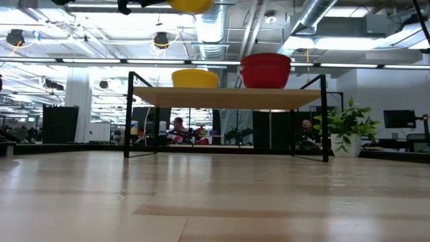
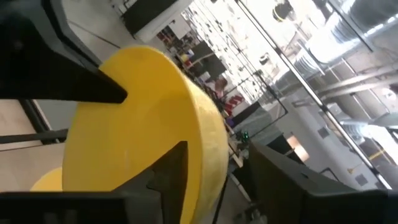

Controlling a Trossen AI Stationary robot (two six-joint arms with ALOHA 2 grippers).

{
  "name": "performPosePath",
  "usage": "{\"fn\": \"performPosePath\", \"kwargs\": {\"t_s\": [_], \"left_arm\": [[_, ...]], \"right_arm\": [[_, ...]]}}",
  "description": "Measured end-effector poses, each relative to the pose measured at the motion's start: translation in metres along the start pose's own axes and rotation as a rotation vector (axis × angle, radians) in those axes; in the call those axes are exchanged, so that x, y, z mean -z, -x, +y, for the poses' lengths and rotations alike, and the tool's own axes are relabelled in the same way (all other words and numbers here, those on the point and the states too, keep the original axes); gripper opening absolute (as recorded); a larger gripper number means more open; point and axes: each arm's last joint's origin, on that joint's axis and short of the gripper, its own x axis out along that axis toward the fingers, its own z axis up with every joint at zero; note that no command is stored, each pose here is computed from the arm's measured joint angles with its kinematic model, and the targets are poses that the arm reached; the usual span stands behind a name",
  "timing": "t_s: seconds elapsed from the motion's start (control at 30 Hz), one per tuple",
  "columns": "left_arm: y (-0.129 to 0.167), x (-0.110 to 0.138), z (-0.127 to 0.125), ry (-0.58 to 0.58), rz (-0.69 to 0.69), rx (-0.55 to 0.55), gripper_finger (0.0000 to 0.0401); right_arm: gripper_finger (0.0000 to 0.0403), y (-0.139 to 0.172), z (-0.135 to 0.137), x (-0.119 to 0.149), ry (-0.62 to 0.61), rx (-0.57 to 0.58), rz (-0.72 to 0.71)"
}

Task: Pick & Place Mini bowls
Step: Stack the yellow bowl on the yellow bowl on the shelf

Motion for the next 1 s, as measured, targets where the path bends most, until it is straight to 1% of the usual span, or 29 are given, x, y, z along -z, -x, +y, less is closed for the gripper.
{"fn": "performPosePath", "kwargs": {"t_s": [0.2,0.33,0.47,0.6,0.73,0.8,0.87,1.0], "left_arm": [[-0.006,0.004,0.007,-0.033,0.029,-0.080,0.0003],[-0.010,0.005,0.012,-0.017,0.029,-0.110,0.0003],[-0.012,0.005,0.015,0.066,0.022,-0.127,0.0003],[-0.012,0.005,0.014,0.140,0.022,-0.124,0.0003],[-0.012,0.006,0.014,0.210,0.016,-0.100,0.0003],[-0.012,0.007,0.013,0.232,0.026,-0.098,0.0003],[-0.013,0.009,0.012,0.240,0.056,-0.094,0.0003],[-0.021,0.007,0.011,0.243,0.142,-0.103,0.0003]], "right_arm": [[0.0176,0.023,0.003,-0.005,0.028,-0.040,-0.050],[0.0177,0.035,-0.003,-0.007,0.028,-0.057,-0.076],[0.0173,0.041,-0.017,-0.007,0.021,-0.059,-0.064],[0.0166,0.042,-0.043,-0.004,-0.066,-0.066,-0.056],[0.0157,0.040,-0.063,0.016,-0.089,-0.114,-0.045],[0.0153,0.042,-0.070,0.033,-0.099,-0.179,-0.048],[0.0148,0.046,-0.081,0.050,-0.154,-0.286,-0.055],[0.0138,0.055,-0.107,0.082,-0.257,-0.623,-0.039]]}}
